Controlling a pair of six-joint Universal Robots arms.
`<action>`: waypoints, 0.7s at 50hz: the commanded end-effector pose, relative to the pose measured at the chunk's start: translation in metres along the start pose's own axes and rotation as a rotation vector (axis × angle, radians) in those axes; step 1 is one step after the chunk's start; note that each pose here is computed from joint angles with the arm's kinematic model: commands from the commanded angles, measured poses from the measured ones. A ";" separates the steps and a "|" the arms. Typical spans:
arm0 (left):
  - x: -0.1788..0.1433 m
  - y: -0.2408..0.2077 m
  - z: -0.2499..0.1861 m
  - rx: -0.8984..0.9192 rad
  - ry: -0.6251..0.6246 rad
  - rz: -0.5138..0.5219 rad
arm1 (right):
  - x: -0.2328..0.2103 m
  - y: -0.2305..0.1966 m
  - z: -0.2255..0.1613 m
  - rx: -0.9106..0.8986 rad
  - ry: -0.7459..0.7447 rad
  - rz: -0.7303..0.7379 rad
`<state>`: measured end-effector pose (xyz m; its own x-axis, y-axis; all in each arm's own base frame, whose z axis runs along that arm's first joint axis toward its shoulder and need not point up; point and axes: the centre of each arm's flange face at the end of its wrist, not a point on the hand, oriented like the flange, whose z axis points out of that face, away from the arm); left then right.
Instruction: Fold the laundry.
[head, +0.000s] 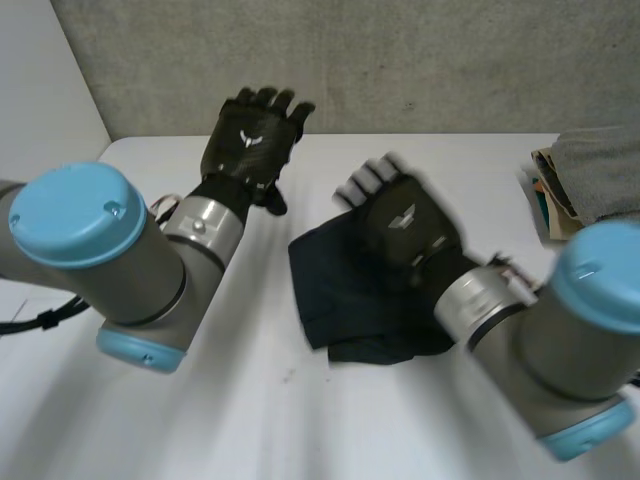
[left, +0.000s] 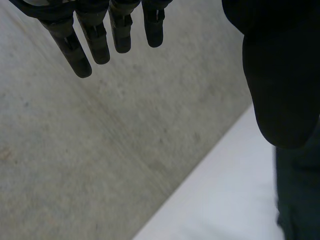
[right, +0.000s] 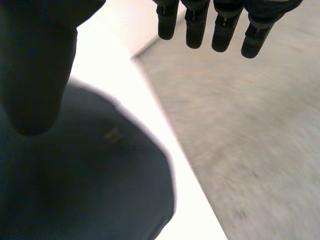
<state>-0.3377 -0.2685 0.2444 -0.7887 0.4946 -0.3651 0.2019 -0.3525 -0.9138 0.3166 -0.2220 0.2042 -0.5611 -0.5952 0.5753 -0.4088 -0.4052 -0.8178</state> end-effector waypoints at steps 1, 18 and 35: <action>0.016 -0.030 0.016 0.089 0.038 -0.133 | 0.067 -0.013 -0.011 0.025 0.172 0.556; 0.090 0.029 0.007 -0.362 0.148 -0.196 | 0.082 0.067 0.030 -0.483 0.043 0.510; 0.094 0.083 -0.012 -0.647 0.193 -0.144 | 0.061 0.117 0.039 -0.583 -0.005 0.377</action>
<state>-0.3936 -0.2384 0.1306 -0.7258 0.6574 -0.2028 0.4445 0.2230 -0.8676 0.2656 -0.3274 0.1415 -0.7304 -0.6486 0.2140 -0.5076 0.3059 -0.8055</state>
